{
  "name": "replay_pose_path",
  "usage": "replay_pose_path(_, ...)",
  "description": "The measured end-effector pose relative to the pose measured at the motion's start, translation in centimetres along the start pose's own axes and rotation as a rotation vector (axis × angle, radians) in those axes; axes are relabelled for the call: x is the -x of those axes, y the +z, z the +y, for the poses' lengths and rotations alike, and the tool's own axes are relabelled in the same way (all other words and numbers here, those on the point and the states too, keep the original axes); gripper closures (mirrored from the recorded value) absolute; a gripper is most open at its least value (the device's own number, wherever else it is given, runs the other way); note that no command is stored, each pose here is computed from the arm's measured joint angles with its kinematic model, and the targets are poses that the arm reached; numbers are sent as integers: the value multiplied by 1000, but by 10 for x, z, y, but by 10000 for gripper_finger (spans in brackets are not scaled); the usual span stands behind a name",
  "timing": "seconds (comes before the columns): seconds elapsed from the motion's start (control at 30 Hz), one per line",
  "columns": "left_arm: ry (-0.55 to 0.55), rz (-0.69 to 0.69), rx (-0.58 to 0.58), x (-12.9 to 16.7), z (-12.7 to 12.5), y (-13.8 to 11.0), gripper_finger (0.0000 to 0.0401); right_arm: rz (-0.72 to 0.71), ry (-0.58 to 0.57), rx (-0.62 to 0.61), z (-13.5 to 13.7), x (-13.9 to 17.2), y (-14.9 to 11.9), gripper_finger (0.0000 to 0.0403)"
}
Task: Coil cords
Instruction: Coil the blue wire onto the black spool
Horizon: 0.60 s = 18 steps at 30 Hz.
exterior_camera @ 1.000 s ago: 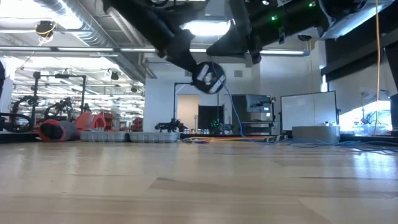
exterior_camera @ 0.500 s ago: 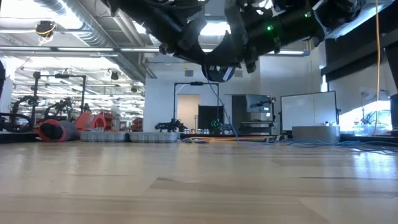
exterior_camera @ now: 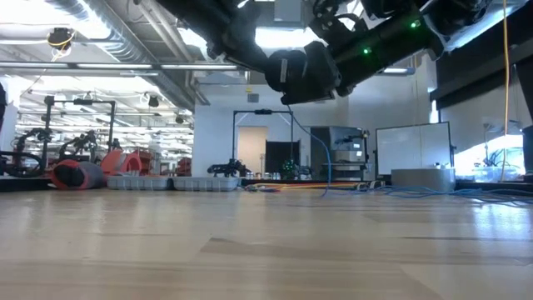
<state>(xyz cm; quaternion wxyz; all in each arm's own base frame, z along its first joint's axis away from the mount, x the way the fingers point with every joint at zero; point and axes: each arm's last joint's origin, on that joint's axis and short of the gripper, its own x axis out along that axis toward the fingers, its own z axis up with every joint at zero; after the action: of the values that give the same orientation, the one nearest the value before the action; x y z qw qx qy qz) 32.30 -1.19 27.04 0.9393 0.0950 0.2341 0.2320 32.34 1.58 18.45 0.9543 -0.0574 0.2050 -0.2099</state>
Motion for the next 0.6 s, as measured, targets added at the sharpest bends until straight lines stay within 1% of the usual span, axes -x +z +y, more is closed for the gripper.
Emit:
replay_pose_path(0.13,-1,-1,2,0,0,0,401,-3,24,-7,0,0,0,397)
replay_pose_path(0.23,-1,-10,9,0,0,1,401,-10,41,-51,1,0,0,397)
replay_pose_path(0.3,-2,-14,9,0,-1,1,401,-7,84,-60,2,0,0,387)
replay_pose_path(0.37,-2,-37,25,0,0,4,401,39,137,-31,3,-1,-6,361)
replay_pose_path(0.43,-2,-50,33,2,1,7,401,81,141,16,4,-2,-13,325)
replay_pose_path(0.53,-10,-40,17,1,-1,5,401,95,95,55,1,1,-10,263)
replay_pose_path(0.6,-14,-36,5,2,-2,4,401,157,54,114,-2,4,-16,225)
